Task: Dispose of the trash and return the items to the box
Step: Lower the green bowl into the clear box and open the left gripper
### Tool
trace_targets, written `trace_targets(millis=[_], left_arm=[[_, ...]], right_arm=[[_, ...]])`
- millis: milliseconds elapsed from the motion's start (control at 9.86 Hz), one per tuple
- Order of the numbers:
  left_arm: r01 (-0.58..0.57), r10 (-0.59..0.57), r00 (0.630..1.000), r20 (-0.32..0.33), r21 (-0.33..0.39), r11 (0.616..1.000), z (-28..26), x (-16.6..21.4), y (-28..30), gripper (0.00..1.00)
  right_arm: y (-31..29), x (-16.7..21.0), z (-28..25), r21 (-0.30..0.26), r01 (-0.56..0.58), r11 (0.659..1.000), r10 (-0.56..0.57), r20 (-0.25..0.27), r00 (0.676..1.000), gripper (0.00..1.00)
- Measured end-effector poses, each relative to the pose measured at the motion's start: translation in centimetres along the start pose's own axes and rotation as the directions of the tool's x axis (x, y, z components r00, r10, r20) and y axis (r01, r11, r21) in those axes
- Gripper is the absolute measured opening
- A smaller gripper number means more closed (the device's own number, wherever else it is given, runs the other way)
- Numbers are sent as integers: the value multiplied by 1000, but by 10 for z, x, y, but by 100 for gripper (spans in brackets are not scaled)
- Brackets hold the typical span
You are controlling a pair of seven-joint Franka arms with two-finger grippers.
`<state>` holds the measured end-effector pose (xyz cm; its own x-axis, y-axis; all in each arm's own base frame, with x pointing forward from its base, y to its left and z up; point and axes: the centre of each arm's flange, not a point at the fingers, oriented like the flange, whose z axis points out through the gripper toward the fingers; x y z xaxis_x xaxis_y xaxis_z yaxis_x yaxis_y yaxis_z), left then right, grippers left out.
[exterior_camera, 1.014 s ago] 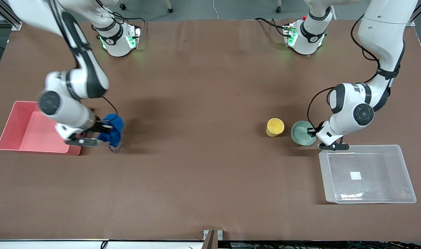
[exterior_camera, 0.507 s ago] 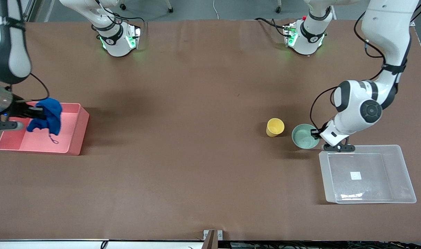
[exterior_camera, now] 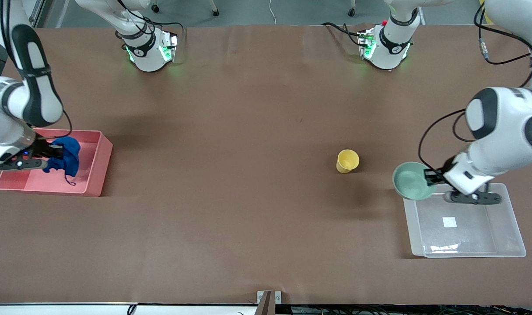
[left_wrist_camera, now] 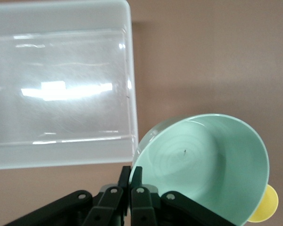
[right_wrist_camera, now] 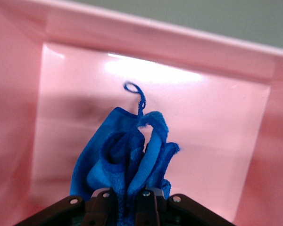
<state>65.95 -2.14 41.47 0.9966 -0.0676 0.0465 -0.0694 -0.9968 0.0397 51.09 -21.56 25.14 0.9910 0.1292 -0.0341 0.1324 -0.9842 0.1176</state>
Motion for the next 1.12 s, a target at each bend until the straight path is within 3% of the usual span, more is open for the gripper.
trace_targets(millis=[406,812,1014,1116], left_arm=[[-84,84,996,-32,0,996,29,50,-82,4],[-158,162,985,-50,73,985,102,78,-166,4],[-163,168,984,-58,84,983,137,81,-172,4],[-166,170,984,-46,79,983,152,80,-170,4]], right_arm=[[3,-2,32,-30,-1,1000,1,-3,1000,16],[-1,3,25,-5,9,1000,-8,31,999,70],[-2,23,-45,47,-46,998,43,61,997,99],[-9,37,-98,68,-87,994,84,53,995,100]])
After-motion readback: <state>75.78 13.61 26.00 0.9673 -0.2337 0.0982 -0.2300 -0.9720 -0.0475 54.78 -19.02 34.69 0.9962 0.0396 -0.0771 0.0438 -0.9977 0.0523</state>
